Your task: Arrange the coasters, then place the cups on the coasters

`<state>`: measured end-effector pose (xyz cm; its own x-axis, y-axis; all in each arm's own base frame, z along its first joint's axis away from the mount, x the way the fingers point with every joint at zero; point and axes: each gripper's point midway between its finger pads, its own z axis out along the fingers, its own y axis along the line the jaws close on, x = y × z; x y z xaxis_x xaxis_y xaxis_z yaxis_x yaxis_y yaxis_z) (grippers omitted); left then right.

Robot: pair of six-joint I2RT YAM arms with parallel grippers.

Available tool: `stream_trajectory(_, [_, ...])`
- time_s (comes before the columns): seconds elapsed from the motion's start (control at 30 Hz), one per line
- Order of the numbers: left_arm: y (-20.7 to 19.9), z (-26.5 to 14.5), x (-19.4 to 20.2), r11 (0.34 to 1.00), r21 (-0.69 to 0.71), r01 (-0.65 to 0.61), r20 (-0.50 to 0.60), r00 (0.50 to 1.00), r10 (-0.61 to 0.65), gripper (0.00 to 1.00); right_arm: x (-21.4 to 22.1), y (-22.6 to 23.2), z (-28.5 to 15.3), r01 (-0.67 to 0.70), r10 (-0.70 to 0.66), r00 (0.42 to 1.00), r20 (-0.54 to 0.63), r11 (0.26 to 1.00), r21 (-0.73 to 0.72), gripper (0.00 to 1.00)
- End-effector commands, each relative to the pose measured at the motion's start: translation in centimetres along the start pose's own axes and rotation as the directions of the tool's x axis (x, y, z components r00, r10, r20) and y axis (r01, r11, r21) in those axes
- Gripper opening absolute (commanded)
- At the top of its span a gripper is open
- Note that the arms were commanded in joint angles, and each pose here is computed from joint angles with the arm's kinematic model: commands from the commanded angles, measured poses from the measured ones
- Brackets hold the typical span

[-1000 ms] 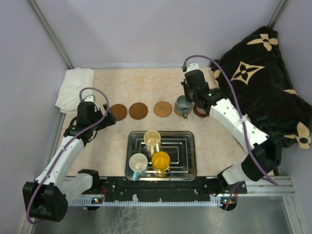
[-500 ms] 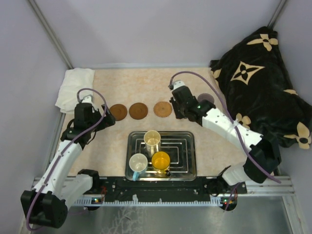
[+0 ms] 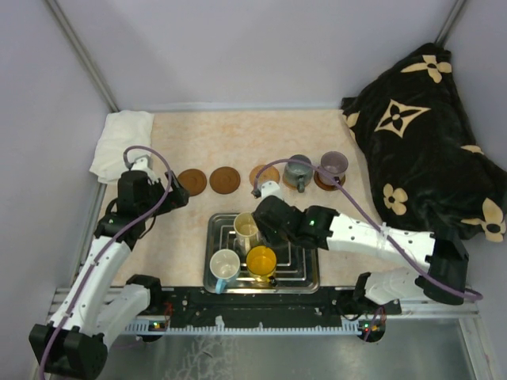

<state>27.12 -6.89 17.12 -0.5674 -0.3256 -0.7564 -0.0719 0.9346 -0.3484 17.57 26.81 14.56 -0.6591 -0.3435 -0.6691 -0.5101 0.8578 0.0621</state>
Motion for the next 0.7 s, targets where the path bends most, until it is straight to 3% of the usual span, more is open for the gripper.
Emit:
stream_trajectory(0.0, [-0.5, -0.5, 0.1, 1.0, 0.02, 0.007, -0.006, 1.0, -0.007, 1.0, 1.1, 0.2, -1.1, -0.059, 0.059, 0.998, 0.01, 0.998, 0.029, 0.49])
stream_trajectory(0.3, [-0.6, 0.0, 0.1, 1.0, 0.02, 0.016, -0.01, 1.0, -0.015, 1.0, 4.8, 0.5, -0.4, -0.032, 0.034, 0.995, -0.092, 0.999, 0.021, 0.5])
stream_trajectory(0.67, [-0.6, 0.2, 0.2, 1.0, 0.019, 0.018, -0.016, 1.0, -0.017, 1.0, 5.3, 2.9, 0.7, 0.01, -0.012, 0.993, -0.12, 1.0, -0.023, 0.49])
